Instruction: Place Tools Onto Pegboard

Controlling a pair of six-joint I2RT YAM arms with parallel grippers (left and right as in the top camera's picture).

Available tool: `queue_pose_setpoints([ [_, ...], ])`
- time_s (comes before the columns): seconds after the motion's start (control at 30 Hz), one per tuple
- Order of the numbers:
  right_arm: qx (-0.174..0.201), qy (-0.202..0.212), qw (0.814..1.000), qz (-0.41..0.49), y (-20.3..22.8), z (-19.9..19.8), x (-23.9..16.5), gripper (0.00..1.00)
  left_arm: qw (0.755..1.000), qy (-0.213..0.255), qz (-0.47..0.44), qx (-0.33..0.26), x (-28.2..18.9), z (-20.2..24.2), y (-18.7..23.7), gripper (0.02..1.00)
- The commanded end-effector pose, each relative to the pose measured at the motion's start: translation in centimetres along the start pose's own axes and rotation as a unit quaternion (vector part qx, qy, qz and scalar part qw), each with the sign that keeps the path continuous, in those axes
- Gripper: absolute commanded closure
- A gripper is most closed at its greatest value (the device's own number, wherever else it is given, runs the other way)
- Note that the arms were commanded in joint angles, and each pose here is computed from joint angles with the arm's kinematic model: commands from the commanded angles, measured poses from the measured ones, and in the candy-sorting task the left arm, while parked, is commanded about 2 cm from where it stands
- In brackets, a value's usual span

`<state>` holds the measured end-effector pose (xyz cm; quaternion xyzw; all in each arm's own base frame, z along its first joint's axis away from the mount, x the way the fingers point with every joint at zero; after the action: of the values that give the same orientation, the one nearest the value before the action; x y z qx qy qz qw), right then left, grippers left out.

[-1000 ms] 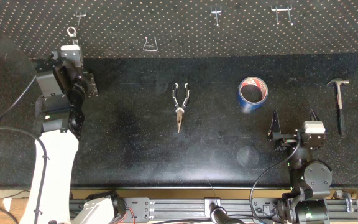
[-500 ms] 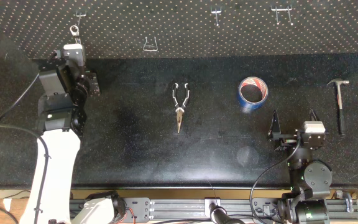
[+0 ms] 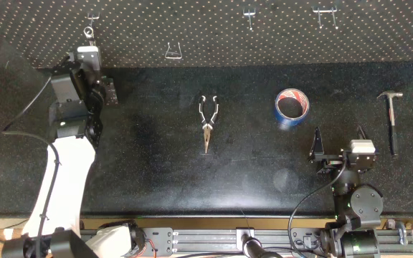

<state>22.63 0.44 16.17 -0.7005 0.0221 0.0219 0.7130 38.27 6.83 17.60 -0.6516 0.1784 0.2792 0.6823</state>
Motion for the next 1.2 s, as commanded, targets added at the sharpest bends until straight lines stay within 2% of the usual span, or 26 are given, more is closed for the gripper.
queue_pose_setpoints([
  [0.03,0.007,0.008,1.0,0.001,0.2,-0.3,0.0,0.042,1.0,-0.01,0.001,0.005,1.3,0.4,0.0,0.91],
  [0.07,0.007,0.008,1.0,0.0,0.1,-0.3,0.0,0.042,1.0,-0.011,0.0,0.005,1.6,0.5,0.0,0.853],
  [0.1,0.007,0.008,1.0,0.0,0.1,-0.3,0.0,0.042,1.0,-0.011,0.0,0.005,1.7,0.5,0.0,0.706],
  [0.13,0.007,0.008,1.0,0.001,0.2,-0.3,0.0,0.042,1.0,-0.013,0.002,0.005,1.6,0.5,0.1,0.542],
  [0.2,0.007,0.008,1.0,0.001,0.2,-0.3,0.0,0.042,1.0,-0.02,0.007,0.005,0.6,0.8,0.2,0.13],
  [0.23,0.007,0.008,1.0,0.001,0.2,-0.3,0.0,0.042,1.0,-0.02,0.008,0.005,-0.3,0.8,0.1,0.02],
  [0.33,0.007,0.008,1.0,0.001,0.2,-0.3,0.0,0.042,0.999,-0.015,0.042,0.004,-4.5,0.6,1.5,0.023],
  [0.37,0.007,0.008,1.0,0.001,0.2,-0.3,0.0,0.042,0.998,-0.01,0.054,-0.009,-7.4,0.4,2.1,0.023],
  [0.43,0.007,0.008,1.0,0.001,0.2,-0.3,0.0,0.042,0.995,-0.014,0.06,-0.076,-11.6,0.4,3.2,0.023],
  [0.5,0.007,0.008,1.0,0.001,0.2,-0.3,0.0,0.042,0.994,-0.023,0.076,-0.075,-15.4,0.5,5.4,0.023],
  [0.57,0.007,0.008,1.0,0.001,0.2,-0.3,0.0,0.042,0.995,-0.036,0.054,-0.075,-17.1,0.9,5.4,0.023],
  [0.6,0.007,0.008,1.0,0.001,0.2,-0.3,0.0,0.042,0.994,0.001,0.073,-0.077,-17.6,-0.3,6.4,0.023],
  [0.73,0.007,0.008,1.0,0.0,0.1,-0.3,0.0,0.042,0.984,0.034,0.129,-0.121,-18.1,-2.5,8.7,0.02],
  [0.83,0.007,0.008,1.0,0.001,0.2,-0.3,0.0,0.042,0.981,0.081,0.136,-0.109,-18.4,-6.2,8.6,0.018],
  [0.9,0.007,0.008,1.0,0.001,0.2,-0.3,0.0,0.042,0.982,0.084,0.152,-0.08,-18.2,-9.1,9.2,0.018],
  [0.97,0.007,0.008,1.0,0.001,0.2,-0.3,0.0,0.042,0.978,0.09,0.179,-0.06,-17.5,-13.4,10.3,0.018],
  [1.03,0.007,0.008,1.0,0.001,0.2,-0.3,0.0,0.042,0.972,0.122,0.2,-0.033,-15.9,-19.5,11.6,0.02],
  [1.07,0.007,0.008,1.0,0.001,0.2,-0.3,0.0,0.042,0.97,0.13,0.202,-0.023,-15.4,-21.0,11.8,0.02],
  [1.2,0.007,0.008,1.0,0.001,0.2,-0.3,0.0,0.042,0.968,0.109,0.227,-0.012,-12.3,-24.3,11.3,0.02],
])
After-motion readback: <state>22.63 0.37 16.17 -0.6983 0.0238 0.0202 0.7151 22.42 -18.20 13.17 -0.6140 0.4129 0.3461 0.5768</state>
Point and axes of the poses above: each gripper's point midway between its finger pads, its own x axis out along the fingers, its own z axis along the line the jaws close on, y = z × x, the point moved 2 cm from there along -x, back along the fingers
